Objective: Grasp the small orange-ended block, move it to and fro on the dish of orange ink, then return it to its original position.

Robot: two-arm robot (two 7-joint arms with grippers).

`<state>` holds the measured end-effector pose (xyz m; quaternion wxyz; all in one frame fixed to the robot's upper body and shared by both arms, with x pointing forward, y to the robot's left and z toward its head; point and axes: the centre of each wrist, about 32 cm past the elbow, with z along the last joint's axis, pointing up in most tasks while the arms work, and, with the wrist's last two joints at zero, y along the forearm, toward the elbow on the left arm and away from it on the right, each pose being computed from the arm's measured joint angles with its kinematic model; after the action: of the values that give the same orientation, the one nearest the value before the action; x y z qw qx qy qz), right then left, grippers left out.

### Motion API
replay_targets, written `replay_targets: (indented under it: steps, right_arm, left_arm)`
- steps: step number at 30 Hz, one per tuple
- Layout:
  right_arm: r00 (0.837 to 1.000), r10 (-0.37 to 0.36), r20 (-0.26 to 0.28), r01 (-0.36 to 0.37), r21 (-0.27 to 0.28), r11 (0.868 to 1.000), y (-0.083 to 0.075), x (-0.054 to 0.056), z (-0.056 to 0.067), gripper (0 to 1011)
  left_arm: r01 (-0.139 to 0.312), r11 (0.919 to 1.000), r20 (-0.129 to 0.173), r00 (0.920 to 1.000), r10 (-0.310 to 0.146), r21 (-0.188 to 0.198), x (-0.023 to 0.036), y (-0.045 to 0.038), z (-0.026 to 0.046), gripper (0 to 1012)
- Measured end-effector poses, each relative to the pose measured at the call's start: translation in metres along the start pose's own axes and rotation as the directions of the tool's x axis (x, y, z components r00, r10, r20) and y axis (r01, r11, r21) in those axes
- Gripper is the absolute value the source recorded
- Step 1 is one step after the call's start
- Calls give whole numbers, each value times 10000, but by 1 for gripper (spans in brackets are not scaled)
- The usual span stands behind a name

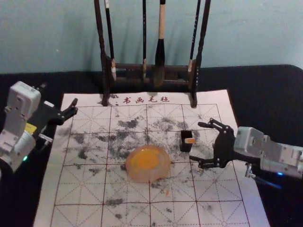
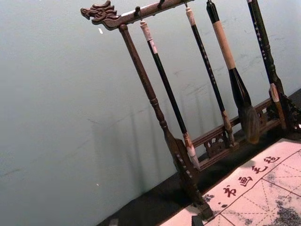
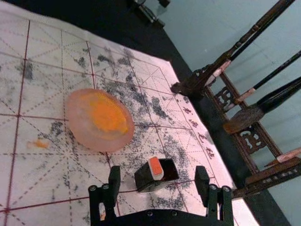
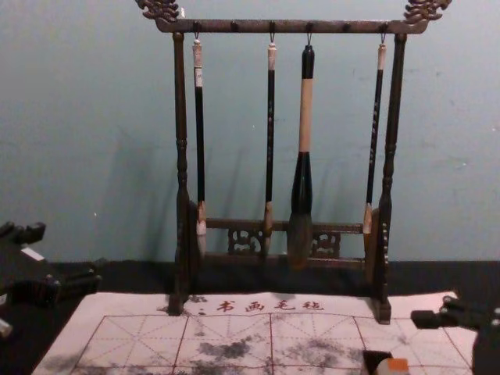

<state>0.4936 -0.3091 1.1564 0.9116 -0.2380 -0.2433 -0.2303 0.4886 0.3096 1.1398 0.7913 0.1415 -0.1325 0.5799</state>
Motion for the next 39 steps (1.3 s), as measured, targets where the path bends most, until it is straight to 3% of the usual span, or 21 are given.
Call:
replay_targets:
  steps: [8,18,39]
  right_arm:
    - [9992,174,347,-172,-61,9998,149,105,20,1003]
    - [9988,302,379,-291,-301,9991,234,210,44,1003]
    - [9982,358,473,-337,-461,9984,197,228,44,1003]
  left_arm:
    - [0,10000,0,10000,0,1,0,0,0,1001]
    - [0,10000,0,10000,0,0,0,0,0,1002]
    - [0,10000,0,10000,0,0,0,0,0,1001]
